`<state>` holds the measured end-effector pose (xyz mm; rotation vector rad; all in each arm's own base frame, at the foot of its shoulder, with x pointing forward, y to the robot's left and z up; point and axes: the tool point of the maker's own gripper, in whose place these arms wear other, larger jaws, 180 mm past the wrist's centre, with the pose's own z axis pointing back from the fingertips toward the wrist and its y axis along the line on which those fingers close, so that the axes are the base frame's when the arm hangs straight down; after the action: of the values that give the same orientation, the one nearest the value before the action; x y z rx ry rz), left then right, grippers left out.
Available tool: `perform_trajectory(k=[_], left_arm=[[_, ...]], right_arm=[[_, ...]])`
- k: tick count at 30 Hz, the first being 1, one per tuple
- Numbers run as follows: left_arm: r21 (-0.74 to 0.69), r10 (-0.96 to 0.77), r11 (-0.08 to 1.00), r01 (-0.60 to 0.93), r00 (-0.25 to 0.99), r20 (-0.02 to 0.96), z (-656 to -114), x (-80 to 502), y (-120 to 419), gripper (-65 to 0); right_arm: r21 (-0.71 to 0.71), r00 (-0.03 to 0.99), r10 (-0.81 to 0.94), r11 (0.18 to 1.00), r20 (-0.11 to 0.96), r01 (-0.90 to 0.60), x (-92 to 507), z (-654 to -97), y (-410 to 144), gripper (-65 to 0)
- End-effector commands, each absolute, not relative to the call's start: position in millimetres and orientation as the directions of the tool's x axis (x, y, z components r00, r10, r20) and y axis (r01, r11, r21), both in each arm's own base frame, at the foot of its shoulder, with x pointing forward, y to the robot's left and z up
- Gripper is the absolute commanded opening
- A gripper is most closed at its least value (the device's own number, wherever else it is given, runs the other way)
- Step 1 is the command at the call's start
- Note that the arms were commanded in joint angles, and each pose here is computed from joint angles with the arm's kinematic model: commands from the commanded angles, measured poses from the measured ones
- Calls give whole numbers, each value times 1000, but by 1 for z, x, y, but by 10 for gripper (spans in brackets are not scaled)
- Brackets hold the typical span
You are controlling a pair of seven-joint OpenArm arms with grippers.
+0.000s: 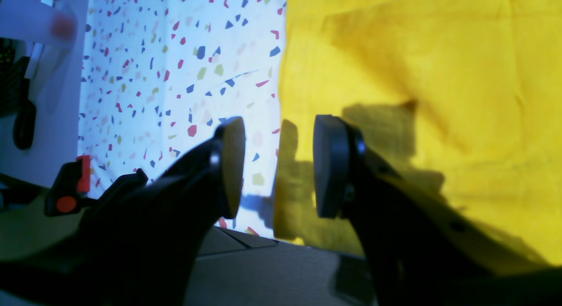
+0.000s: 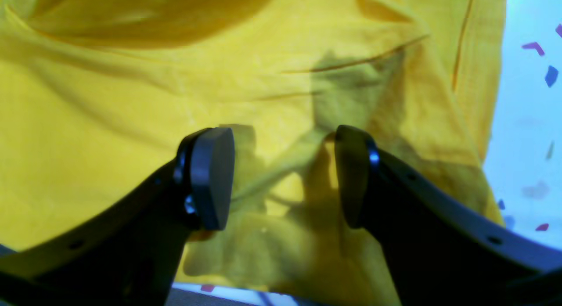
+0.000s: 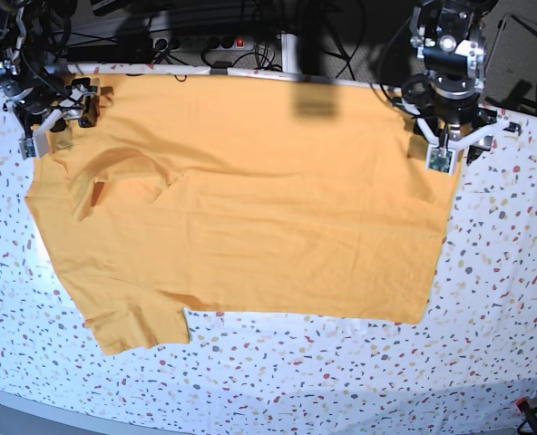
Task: Fold the T-shirt properly
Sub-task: 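Move both grippers outward to the shirt's side edges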
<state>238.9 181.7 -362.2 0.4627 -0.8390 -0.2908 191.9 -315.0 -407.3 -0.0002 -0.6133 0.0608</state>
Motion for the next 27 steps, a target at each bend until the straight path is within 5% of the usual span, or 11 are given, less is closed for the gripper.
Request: perform_trajectory(k=[1,6,11,21,27], left_arm=[[514,-434,857,48,607,666,-351,245,183,-405],[543,-464,838,46,582,668,-345,248,184,-405],[655,-579,754,38,509,637,-323,266,190,-405],[587,-538,807,-57,338,772,-256,341,179,-405],[520,-512,853,-46,127,850,-188,390,156,-405]], right_arm=[[-50,809,64,998,584,-42,195,-399,-326,-290],[-50,785,49,998,618,-23,200,-391,-331,-290],[-69,648,54,998,760,-1,230,-357,-339,-290],[-147,445,144,989,884,-26,295,-269,-326,-289],[-196,379,208,978,902,-70,314,-219,-316,-289]])
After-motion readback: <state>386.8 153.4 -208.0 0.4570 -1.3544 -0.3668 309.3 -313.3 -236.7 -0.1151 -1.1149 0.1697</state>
